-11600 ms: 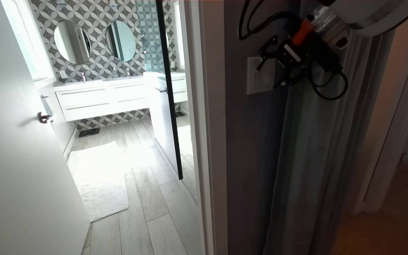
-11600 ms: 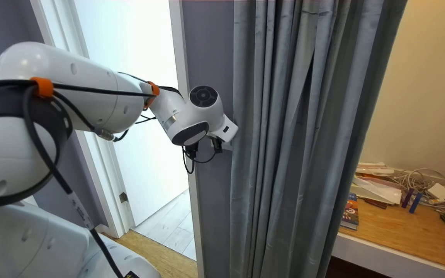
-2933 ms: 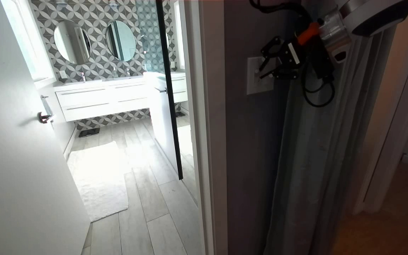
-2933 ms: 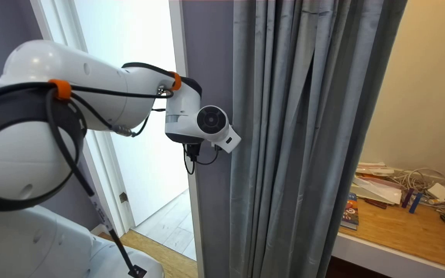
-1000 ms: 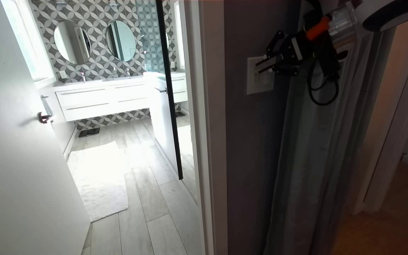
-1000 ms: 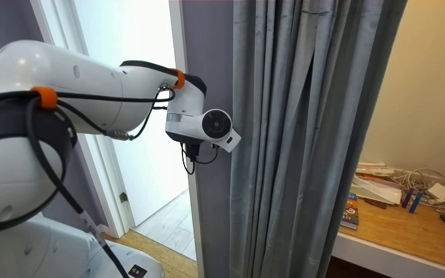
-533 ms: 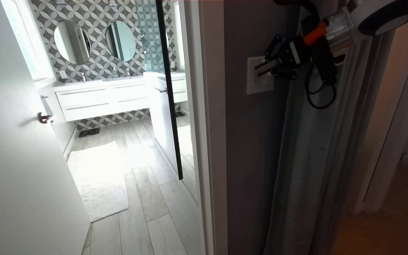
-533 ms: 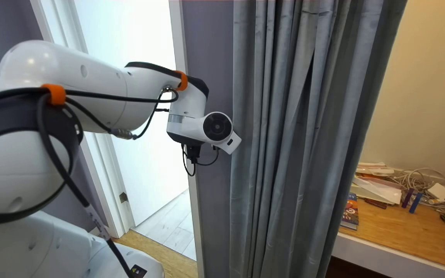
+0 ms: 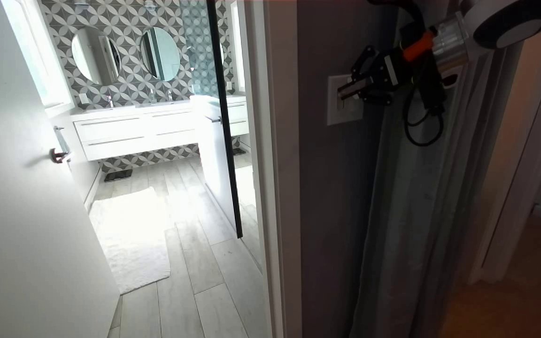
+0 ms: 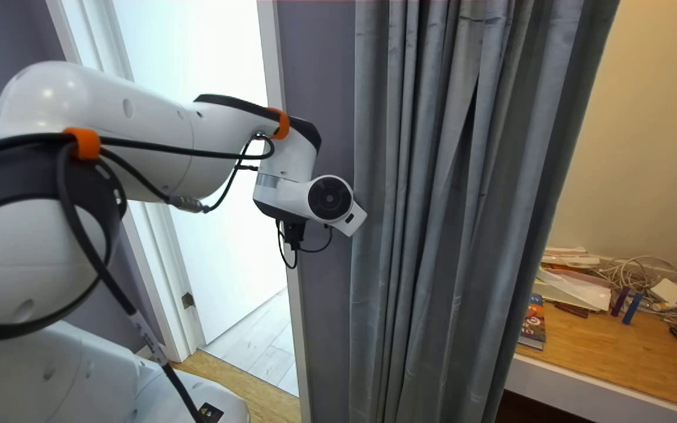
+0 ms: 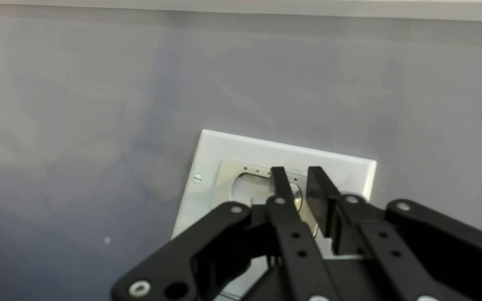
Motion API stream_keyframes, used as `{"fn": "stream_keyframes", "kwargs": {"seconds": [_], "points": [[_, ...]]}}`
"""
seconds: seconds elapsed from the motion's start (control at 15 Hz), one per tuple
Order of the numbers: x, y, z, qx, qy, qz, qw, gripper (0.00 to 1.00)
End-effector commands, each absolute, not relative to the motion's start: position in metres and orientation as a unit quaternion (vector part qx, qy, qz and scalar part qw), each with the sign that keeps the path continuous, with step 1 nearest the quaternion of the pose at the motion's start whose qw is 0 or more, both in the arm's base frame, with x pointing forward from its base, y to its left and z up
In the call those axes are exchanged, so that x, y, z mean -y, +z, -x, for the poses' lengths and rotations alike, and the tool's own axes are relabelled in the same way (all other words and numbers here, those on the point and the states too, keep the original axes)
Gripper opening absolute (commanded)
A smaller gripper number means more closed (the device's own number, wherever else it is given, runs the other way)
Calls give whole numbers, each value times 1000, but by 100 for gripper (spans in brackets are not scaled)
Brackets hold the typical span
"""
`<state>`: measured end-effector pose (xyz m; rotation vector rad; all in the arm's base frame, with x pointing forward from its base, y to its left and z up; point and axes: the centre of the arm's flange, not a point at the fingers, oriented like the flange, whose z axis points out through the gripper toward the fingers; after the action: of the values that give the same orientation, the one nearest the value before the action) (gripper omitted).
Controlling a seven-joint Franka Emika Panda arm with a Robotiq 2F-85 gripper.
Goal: Slide down the lights dimmer switch on the left of the wall lights switch
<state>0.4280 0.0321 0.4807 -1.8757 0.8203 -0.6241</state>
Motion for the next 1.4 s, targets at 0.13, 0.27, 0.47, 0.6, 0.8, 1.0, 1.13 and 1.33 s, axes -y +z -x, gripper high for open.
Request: {"fn": "stream_keyframes", "kwargs": {"seconds": [0.13, 0.27, 0.47, 0.6, 0.8, 1.0, 1.13, 1.33], "points": [[-30, 477, -440, -341, -272, 752, 494, 20], [-29, 475, -440, -344, -275, 749, 495, 20], [-27, 473, -439, -348, -280, 744, 497, 21], [-27, 472, -439, -350, -281, 741, 499, 20], [-27, 470, -439, -351, -281, 740, 500, 4], [-26, 466, -438, -353, -280, 740, 500, 0], [-25, 466, -438, -353, -280, 739, 500, 0], [-25, 466, -438, -354, -279, 740, 500, 0]]}}
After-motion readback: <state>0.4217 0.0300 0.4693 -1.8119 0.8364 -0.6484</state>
